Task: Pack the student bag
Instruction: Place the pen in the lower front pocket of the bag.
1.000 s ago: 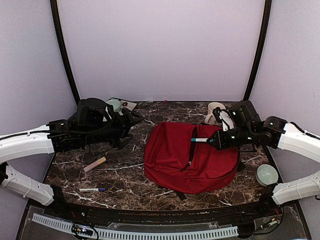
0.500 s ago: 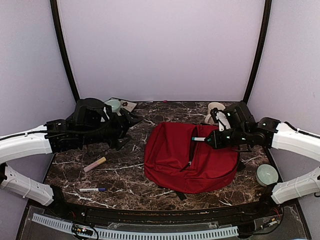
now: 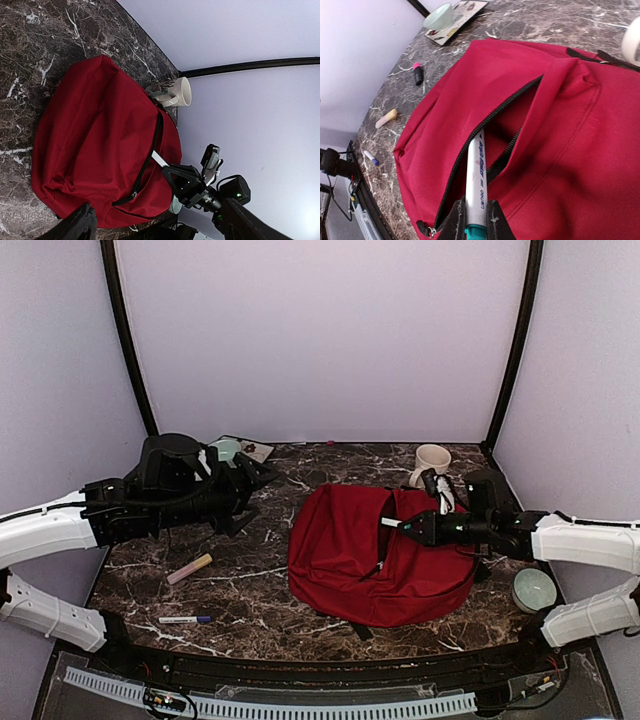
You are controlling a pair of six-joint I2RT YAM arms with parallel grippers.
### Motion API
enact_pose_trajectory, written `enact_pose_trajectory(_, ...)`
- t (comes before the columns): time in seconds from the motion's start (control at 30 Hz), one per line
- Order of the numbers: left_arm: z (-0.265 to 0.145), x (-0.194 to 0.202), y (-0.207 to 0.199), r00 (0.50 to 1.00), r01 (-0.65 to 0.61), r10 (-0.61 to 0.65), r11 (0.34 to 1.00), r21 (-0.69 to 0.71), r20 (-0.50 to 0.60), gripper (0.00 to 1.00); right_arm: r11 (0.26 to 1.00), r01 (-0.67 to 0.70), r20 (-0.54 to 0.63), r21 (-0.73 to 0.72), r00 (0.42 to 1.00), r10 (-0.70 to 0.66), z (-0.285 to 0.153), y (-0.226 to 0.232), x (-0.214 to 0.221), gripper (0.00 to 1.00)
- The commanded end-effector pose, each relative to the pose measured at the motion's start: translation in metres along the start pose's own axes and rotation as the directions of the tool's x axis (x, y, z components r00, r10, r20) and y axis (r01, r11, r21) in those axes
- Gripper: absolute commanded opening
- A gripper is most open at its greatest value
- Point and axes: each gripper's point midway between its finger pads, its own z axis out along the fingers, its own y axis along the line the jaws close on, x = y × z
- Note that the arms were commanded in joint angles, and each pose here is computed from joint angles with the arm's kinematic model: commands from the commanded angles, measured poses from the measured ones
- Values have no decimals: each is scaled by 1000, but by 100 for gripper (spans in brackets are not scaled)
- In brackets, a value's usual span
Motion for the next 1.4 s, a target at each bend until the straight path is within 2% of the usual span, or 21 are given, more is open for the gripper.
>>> enact_pose_trajectory(0.0,-8,-6,-5,999,-24,24,1000,16,23,89,953,103,68,-286,994,-87,2,40,-9,0)
enact_pose_trajectory(0.27,-12,-14,-13,997,-50,47,998,45,61,88,897,140,64,-420,990,-124,13,56,-8,0)
enact_pose_trajectory(0.57,-15,-22,-21,990,-101,94,993,65,103,87,878,117,38,-464,993,-112,34,54,-8,0)
enact_pose_trajectory(0.67,-16,-24,-24,986,-125,117,990,62,114,87,882,122,26,-455,992,-124,36,53,-8,12)
enact_pose_trajectory(0.77,-15,-25,-22,983,-151,146,988,30,113,86,901,122,-7,-417,991,-137,33,52,-14,33)
enact_pose_trajectory(0.87,-18,-28,-13,976,-186,192,980,-65,101,83,919,126,-20,-374,989,-144,24,51,-20,47)
enact_pose_trajectory(0.97,-23,-32,8,967,-222,244,948,-226,74,81,938,127,-29,-324,989,-144,10,49,-23,52)
enact_pose_trajectory(1.1,-33,-35,31,955,-263,295,896,-357,38,82,961,128,-20,-247,990,-137,-13,45,-26,60)
enact_pose_trajectory(1.23,-47,-37,57,945,-289,328,835,-469,2,86,973,154,9,-170,988,-155,-36,43,-33,62)
enact_pose_trajectory(1.37,-66,-39,96,936,-313,344,725,-613,-71,91,979,170,39,-113,985,-167,-54,43,-42,62)
